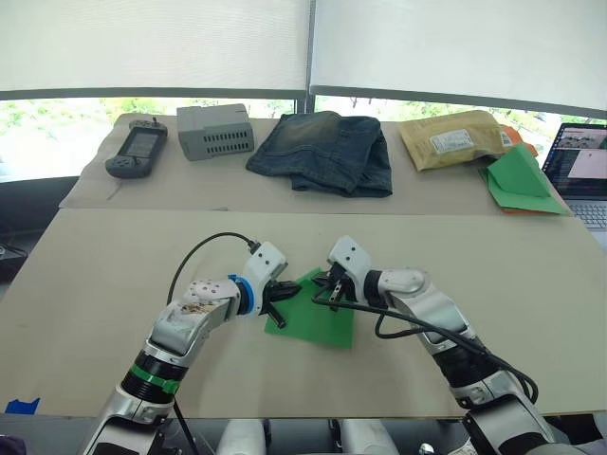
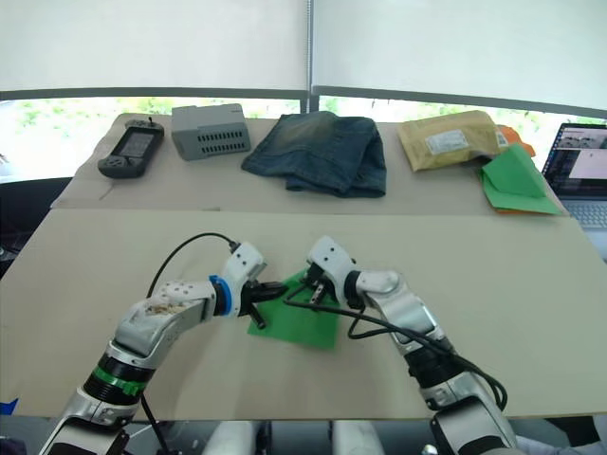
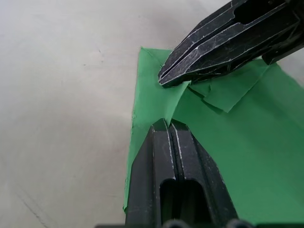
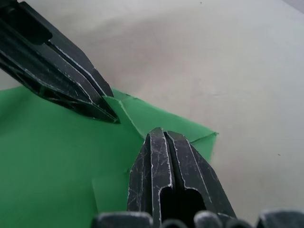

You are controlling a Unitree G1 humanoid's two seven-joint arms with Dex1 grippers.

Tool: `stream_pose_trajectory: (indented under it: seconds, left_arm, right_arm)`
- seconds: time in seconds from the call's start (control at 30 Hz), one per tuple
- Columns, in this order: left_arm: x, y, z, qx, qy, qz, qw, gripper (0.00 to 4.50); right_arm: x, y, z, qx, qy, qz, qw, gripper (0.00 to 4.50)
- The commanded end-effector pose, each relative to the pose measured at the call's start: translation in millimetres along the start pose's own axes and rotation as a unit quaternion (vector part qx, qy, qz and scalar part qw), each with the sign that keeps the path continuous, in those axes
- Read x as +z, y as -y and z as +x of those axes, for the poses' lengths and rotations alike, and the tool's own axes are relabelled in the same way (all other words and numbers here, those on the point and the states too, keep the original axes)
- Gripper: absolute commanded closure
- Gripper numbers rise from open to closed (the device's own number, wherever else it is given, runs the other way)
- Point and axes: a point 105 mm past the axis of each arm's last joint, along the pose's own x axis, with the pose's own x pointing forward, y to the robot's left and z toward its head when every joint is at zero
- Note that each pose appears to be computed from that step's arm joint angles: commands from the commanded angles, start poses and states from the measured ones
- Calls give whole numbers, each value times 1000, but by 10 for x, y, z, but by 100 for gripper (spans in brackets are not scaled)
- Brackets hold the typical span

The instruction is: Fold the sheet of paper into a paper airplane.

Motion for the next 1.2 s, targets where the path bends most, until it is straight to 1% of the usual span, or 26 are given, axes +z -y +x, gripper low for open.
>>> stream_pose_trajectory:
  seconds: [0.03,0.13,0.27,0.33,0.4,0.47,0.53,0.73,0.9,1.07,1.2]
  left_arm:
    - [50,-77,-82,13,1,-5,1000,449]
    - [161,-105,-162,10,16,-18,1000,449]
    - [357,-214,-300,20,42,-25,999,449]
    - [377,-210,-312,14,42,-27,999,449]
    - [353,-198,-298,12,37,-26,999,449]
    - [276,-186,-258,12,24,-22,999,449]
    - [226,-149,-216,6,20,-28,999,449]
    - [210,-126,-190,2,21,-30,999,449]
    - [159,-107,-179,-4,12,-26,1000,449]
    - [80,-25,-116,-18,2,-21,1000,449]
    - [-16,29,-73,-27,-9,-18,999,449]
  right_arm:
    - [-9,19,-10,1,-9,-4,1000,450]
    - [-16,11,6,4,-11,-5,1000,450]
    - [-23,-20,38,10,-11,-8,1000,450]
    - [-16,-24,47,11,-10,-10,1000,450]
    - [-7,-20,52,10,-9,-12,1000,450]
    - [8,-1,50,6,-7,-12,1000,450]
    - [16,13,42,4,-6,-12,1000,450]
    - [-1,6,37,2,-8,-11,1000,450]
    - [3,24,18,-3,-7,-9,1000,450]
    - [108,77,-50,-12,11,-3,1000,450]
    - [226,143,-178,-22,21,-11,999,450]
